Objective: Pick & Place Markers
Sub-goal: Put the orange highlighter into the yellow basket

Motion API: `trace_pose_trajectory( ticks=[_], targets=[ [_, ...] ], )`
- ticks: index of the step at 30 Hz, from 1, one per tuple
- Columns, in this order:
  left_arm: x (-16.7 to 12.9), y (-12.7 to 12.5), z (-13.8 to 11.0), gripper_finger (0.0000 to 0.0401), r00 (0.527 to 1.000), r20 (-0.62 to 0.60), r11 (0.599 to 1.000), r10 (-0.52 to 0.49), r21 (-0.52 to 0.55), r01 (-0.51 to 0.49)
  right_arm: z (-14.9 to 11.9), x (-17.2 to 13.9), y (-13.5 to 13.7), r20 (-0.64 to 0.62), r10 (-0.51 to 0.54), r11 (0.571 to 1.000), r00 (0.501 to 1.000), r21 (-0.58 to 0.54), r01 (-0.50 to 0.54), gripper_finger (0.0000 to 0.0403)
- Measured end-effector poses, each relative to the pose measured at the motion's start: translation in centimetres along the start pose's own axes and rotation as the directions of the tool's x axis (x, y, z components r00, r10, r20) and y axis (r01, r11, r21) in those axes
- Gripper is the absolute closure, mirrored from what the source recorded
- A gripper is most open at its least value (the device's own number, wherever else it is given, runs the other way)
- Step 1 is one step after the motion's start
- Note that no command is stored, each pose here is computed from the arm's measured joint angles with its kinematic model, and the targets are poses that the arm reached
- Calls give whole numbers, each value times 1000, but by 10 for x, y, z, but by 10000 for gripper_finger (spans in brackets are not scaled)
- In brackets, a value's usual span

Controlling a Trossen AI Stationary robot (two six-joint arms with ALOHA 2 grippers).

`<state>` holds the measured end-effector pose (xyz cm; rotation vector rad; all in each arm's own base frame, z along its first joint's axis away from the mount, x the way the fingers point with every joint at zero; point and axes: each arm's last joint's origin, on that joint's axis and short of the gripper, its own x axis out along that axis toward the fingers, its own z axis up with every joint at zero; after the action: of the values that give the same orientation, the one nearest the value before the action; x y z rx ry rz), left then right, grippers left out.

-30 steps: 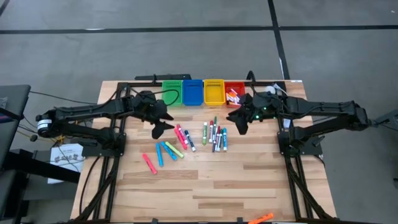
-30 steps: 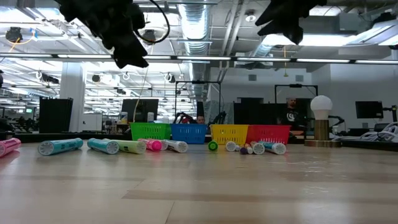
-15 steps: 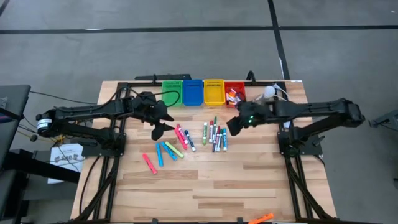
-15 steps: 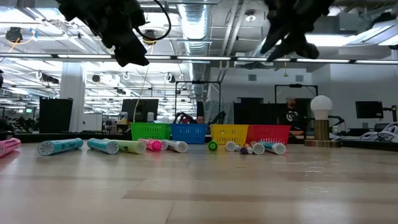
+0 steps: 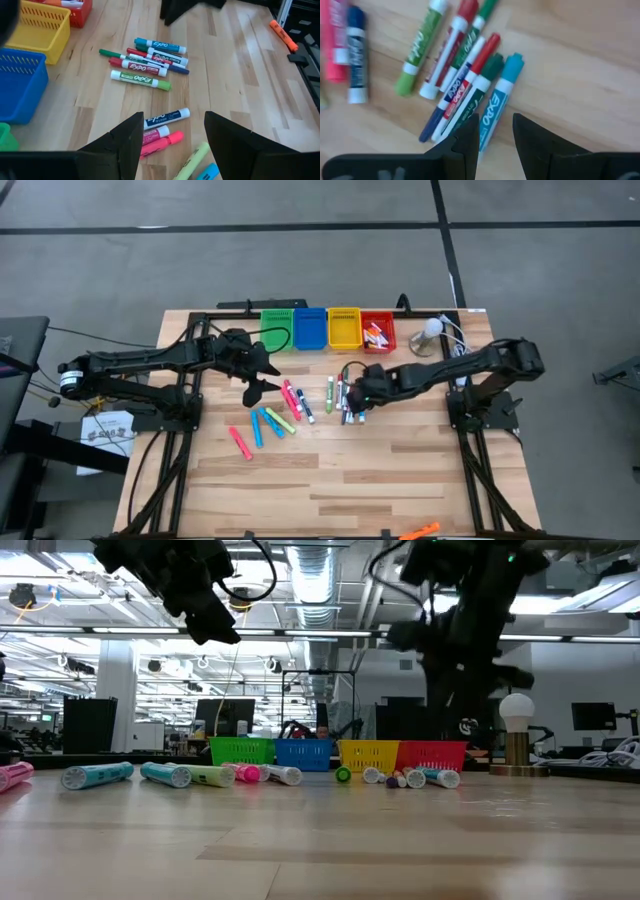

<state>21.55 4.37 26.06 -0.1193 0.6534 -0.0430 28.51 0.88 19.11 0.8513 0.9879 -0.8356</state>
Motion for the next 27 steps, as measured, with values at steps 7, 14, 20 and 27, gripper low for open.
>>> trace_pose_trajectory(
  ticks=[7,14,20,27],
  targets=[
    [0,0,-1,193,1000,-7,1000,0,5,0,-8,20,8,-68,0,999,998,45,3,295],
    [3,0,-8,193,1000,-31,1000,-2,-8,1,-14,24,11,-72,-4,998,997,58,8,295],
    [9,1,-21,193,998,-69,999,-4,-53,1,-17,23,11,-78,-16,999,997,46,20,294],
    [11,2,-25,193,997,-77,997,-8,-74,3,-25,-1,10,-144,-7,985,990,-169,-18,295]
  ],
)
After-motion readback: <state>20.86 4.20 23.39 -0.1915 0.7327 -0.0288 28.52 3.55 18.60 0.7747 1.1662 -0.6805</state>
